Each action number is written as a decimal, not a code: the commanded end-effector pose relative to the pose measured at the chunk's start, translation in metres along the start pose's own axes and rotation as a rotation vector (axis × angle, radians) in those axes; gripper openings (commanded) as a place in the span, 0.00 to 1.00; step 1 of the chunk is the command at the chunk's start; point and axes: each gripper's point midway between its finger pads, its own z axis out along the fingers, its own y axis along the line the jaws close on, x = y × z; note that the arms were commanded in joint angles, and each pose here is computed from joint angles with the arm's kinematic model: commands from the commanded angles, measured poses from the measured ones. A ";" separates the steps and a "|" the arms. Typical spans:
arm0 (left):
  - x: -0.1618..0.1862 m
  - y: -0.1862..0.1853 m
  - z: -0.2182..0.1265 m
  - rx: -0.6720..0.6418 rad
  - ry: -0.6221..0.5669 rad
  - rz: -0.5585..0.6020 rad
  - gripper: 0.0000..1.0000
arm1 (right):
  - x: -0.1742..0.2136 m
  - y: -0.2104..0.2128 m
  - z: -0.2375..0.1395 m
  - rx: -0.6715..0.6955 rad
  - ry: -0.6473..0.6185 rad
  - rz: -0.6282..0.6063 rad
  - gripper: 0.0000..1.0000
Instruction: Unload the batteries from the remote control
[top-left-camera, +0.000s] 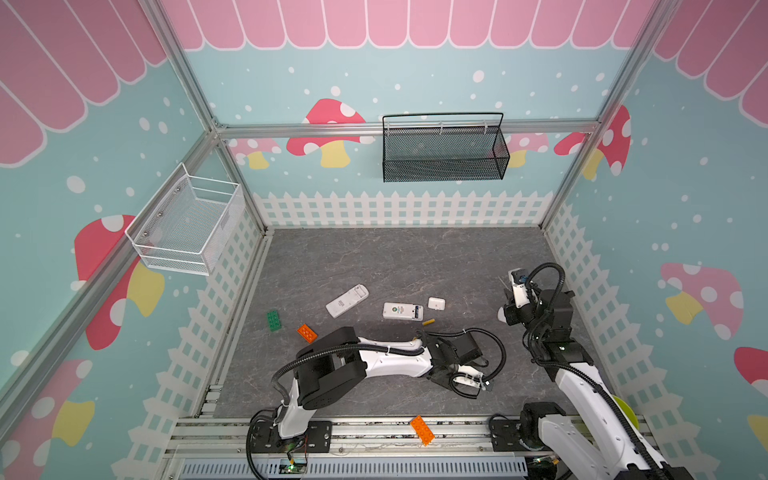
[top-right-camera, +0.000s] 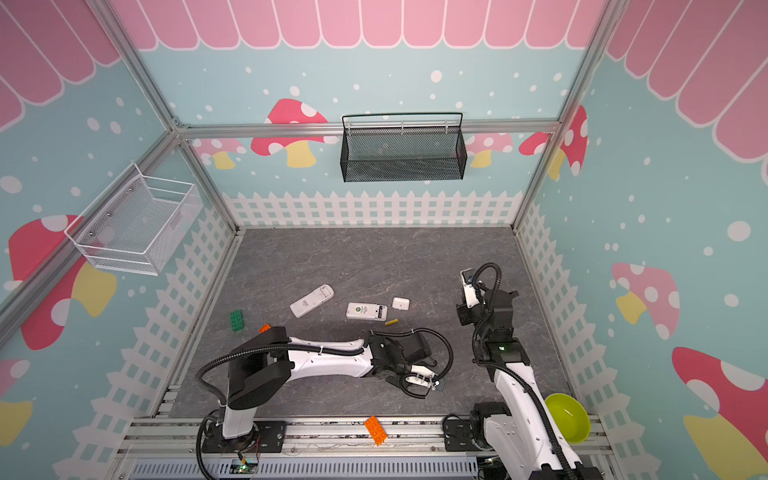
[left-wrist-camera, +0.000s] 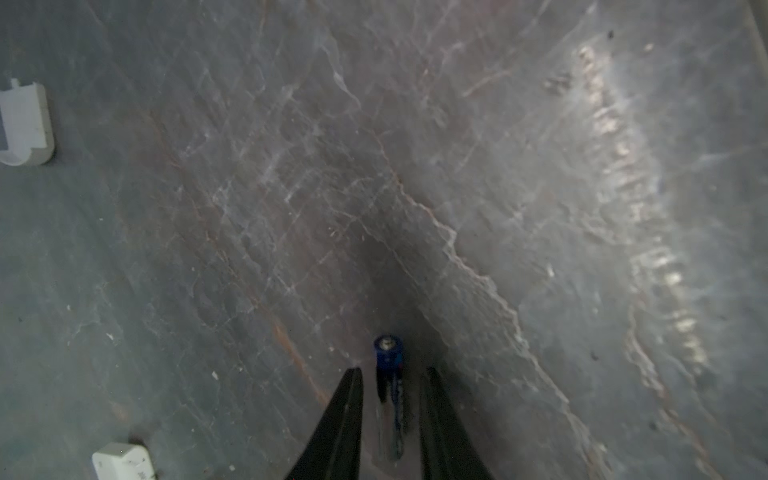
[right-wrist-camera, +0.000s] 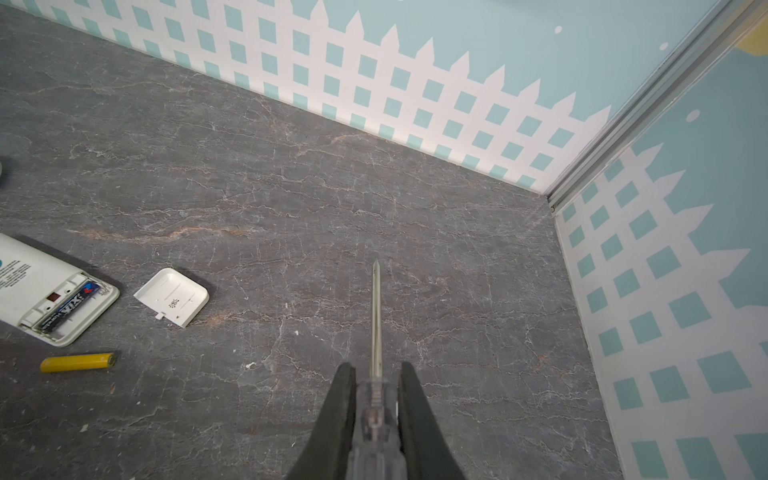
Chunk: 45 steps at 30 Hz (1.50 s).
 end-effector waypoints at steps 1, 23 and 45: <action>0.000 0.019 -0.024 -0.025 -0.022 -0.044 0.37 | -0.008 0.005 -0.001 -0.039 -0.035 0.010 0.00; 0.137 0.122 -0.106 -0.047 -0.133 -0.442 0.81 | -0.020 0.124 0.029 -0.644 0.364 0.608 0.00; 0.170 0.127 -0.037 0.139 -0.105 -0.408 0.85 | 0.032 0.198 0.058 -0.769 0.586 0.672 0.00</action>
